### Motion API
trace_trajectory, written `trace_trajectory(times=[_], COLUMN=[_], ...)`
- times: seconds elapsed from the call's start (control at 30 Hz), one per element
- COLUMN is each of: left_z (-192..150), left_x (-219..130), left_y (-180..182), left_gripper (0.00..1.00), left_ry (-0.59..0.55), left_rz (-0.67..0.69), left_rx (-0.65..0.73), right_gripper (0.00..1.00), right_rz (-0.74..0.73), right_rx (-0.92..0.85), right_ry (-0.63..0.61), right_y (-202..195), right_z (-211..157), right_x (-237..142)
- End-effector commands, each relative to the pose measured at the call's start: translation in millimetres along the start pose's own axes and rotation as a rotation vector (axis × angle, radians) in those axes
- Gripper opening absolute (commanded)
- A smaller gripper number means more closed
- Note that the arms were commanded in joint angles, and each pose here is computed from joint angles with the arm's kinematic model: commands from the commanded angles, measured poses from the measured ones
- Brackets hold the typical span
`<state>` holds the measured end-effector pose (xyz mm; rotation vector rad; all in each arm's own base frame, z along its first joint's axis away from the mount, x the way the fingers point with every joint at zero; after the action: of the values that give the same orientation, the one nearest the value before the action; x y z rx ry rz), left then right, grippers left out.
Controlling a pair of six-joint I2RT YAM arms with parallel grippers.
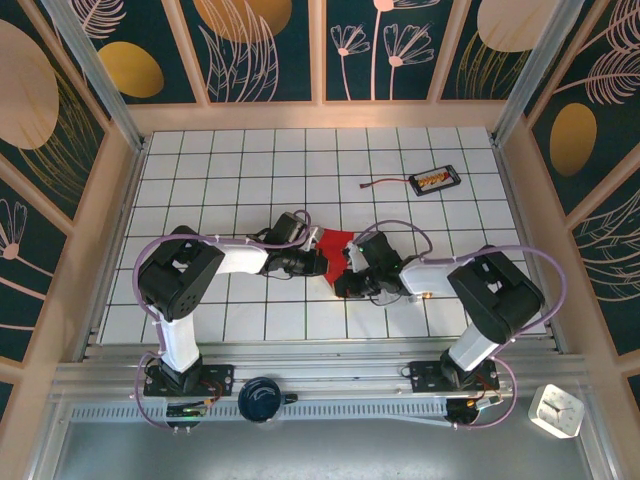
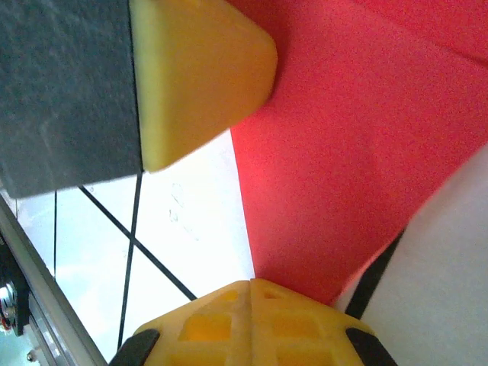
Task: Fold a paper plane with a square sheet of paper (pick it up from the middle)
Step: Third fold the triangle at the center of the table.
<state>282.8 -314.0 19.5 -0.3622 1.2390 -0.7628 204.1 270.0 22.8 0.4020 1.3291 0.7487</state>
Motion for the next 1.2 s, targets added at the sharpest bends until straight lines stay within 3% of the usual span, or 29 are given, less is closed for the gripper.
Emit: trace_trajectory(times=[0.0,0.27,0.43,0.53,0.6,0.8,1.03,1.17], left_z=[-20.2,-8.6,15.6,14.8,4.4,-25.5,-36.7,-32.7], left_x=[7.4,4.0,-17.6,-27.4,-27.0,-13.2,3.9,9.2], left_y=[39.3,24.3,-23.0,-39.3,-41.9,-40.5,-39.7,-24.7], left_gripper=[0.00,0.00,0.16,0.21,0.19,0.00,0.00,0.00], left_ry=[0.052,0.028,-0.056,-0.074,-0.055,0.023,0.081,0.065], left_rz=[0.142,0.092,-0.071,-0.123,-0.128,-0.117,-0.112,-0.032], left_rx=[-0.034,-0.034,-0.029,-0.035,-0.042,-0.078,-0.093,-0.078], right_gripper=[0.00,0.00,0.00,0.00,0.00,0.00,0.00,0.00], right_rz=[-0.101,-0.123,-0.133,-0.133,-0.134,-0.141,-0.147,-0.153], right_rx=[0.112,0.104,0.123,0.134,0.135,0.134,0.136,0.142], right_ry=[0.171,0.168,0.159,0.150,0.146,0.140,0.135,0.140], right_y=[-29.9,-31.7,-34.0,-34.2,-34.8,-36.2,-38.1,-39.5], right_z=[-54.3,-50.7,-49.1,-48.2,-48.0,-46.8,-45.3,-47.4], right_x=[-0.8,0.9,2.7,2.0,2.0,1.6,0.8,0.7])
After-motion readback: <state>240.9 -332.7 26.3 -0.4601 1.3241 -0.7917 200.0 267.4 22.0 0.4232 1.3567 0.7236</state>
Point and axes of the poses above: each hand's point on the last joint's axis, 136 mm out from that joint toward the fingers, its own x axis out along the fingers, its own y axis along the line the jaws close on, z = x × y, the point moved 1 cm from there along -x, back along the fingers, and after that the axes turned 3 degrees about x, right-handed, at the moved point
